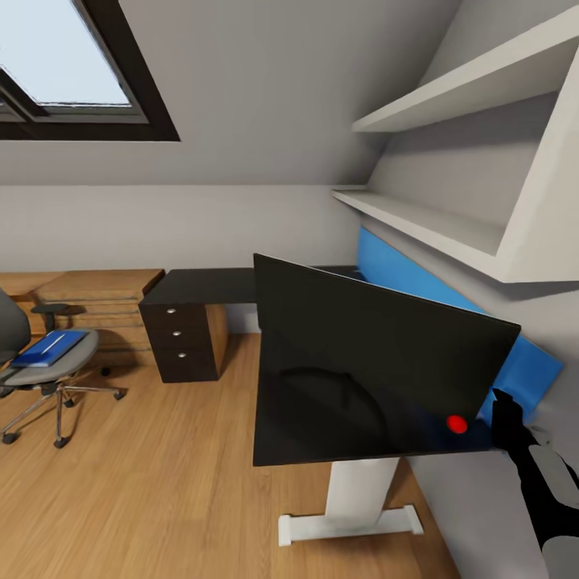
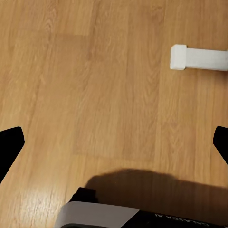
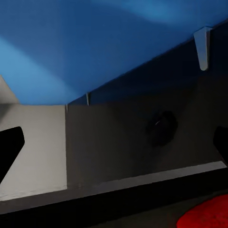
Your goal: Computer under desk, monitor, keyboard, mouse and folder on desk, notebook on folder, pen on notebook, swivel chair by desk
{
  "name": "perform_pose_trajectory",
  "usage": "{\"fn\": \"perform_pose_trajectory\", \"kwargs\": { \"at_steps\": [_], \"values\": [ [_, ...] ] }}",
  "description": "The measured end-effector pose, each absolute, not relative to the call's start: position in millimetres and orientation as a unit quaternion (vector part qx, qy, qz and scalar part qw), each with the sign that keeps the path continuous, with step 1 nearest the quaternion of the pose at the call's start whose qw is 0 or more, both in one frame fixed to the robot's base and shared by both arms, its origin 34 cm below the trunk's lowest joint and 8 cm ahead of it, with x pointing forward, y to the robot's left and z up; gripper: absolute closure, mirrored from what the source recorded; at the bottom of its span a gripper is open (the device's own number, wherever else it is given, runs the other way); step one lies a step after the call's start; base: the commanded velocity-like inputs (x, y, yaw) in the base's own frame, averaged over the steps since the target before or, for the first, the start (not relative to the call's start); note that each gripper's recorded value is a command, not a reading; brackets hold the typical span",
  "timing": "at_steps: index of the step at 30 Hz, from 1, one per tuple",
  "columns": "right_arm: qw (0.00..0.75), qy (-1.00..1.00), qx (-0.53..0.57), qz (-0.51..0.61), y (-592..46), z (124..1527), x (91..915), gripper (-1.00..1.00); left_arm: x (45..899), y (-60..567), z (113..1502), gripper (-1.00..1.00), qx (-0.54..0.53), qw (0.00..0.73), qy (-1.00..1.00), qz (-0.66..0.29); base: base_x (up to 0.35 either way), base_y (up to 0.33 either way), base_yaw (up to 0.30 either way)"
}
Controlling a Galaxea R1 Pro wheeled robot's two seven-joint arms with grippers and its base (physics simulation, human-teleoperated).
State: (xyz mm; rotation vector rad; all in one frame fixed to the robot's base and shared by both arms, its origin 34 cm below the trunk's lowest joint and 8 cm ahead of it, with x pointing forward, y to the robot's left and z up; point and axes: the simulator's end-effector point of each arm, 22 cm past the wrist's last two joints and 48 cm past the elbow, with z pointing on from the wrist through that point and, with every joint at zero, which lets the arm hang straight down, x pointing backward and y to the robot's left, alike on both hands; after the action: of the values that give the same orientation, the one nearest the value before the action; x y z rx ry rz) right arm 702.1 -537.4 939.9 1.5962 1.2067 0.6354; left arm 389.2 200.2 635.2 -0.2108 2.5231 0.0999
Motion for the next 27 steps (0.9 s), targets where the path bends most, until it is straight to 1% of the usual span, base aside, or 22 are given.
{"fn": "perform_pose_trajectory", "kwargs": {
  "at_steps": [3, 6, 27],
  "values": [
    [0.498, 0.499, 0.659, 0.262, -538.0, 940.0, 701.8, -1.00, 389.4, 200.2, 635.3, -1.00, -0.079, 0.299, 0.950, 0.038, 0.215, 0.000, 0.000],
    [0.498, 0.498, 0.660, 0.262, -538.5, 939.9, 701.9, -1.00, 389.3, 200.1, 635.1, -1.00, -0.079, 0.299, 0.950, 0.037, 0.058, 0.000, 0.000],
    [0.487, 0.515, 0.651, 0.272, -528.5, 937.7, 705.6, -1.00, 389.5, 200.2, 635.0, -1.00, -0.079, 0.299, 0.950, 0.038, 0.004, 0.000, 0.000]
  ]
}}
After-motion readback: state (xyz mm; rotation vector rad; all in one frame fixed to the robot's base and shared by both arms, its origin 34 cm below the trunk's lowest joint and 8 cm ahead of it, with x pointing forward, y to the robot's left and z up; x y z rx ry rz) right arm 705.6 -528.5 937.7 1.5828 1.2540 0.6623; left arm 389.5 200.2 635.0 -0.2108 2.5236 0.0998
